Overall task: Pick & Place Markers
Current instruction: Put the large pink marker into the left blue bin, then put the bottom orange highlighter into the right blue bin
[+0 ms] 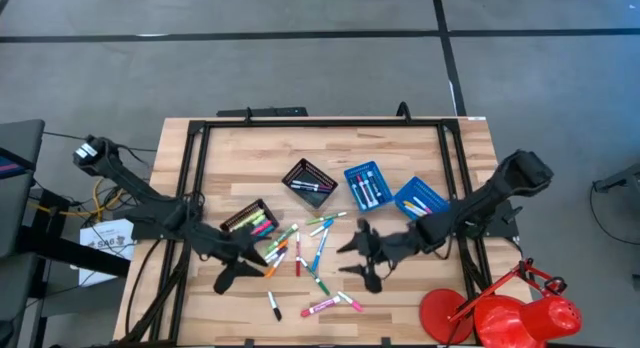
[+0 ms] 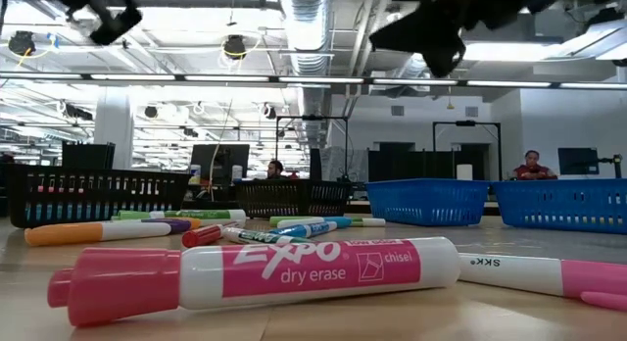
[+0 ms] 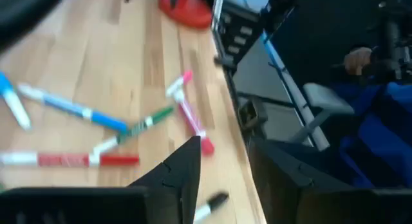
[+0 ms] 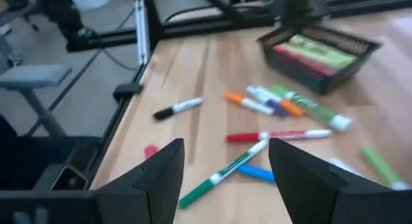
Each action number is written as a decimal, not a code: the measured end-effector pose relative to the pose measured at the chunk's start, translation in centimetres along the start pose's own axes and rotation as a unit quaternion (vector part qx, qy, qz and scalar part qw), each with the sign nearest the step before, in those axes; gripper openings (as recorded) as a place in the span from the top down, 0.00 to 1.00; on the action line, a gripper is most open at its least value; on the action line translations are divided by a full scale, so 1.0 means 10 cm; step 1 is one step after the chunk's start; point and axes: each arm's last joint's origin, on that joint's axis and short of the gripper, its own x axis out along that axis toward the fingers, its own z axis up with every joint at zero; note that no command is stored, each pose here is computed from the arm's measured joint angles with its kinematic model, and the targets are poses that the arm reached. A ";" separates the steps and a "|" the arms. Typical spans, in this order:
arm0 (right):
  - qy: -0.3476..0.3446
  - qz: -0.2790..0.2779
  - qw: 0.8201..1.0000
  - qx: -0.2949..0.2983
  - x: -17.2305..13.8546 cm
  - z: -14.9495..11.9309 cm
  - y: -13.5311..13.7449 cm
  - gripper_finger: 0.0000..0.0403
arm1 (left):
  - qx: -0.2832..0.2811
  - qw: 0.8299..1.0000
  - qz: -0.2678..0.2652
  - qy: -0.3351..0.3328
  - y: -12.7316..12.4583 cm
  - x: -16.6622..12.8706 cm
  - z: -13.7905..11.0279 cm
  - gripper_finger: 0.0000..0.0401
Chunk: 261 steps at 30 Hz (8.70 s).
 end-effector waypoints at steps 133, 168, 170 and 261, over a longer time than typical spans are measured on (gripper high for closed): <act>0.200 -0.464 0.863 0.004 0.01 0.90 0.17 0.81 | -0.031 0.988 0.131 0.070 -0.11 0.68 -0.62 0.71; 0.197 -0.470 0.859 0.045 0.10 0.95 -0.02 0.82 | -0.008 0.959 0.273 0.075 0.27 0.95 -1.17 0.91; 0.197 -0.470 0.859 0.045 0.10 0.95 -0.02 0.82 | -0.010 0.959 0.272 0.074 0.27 0.94 -1.16 0.91; -0.132 -0.066 0.987 -0.058 0.06 0.08 -1.14 0.68 | 0.223 0.952 0.180 -0.106 1.10 0.20 0.54 0.88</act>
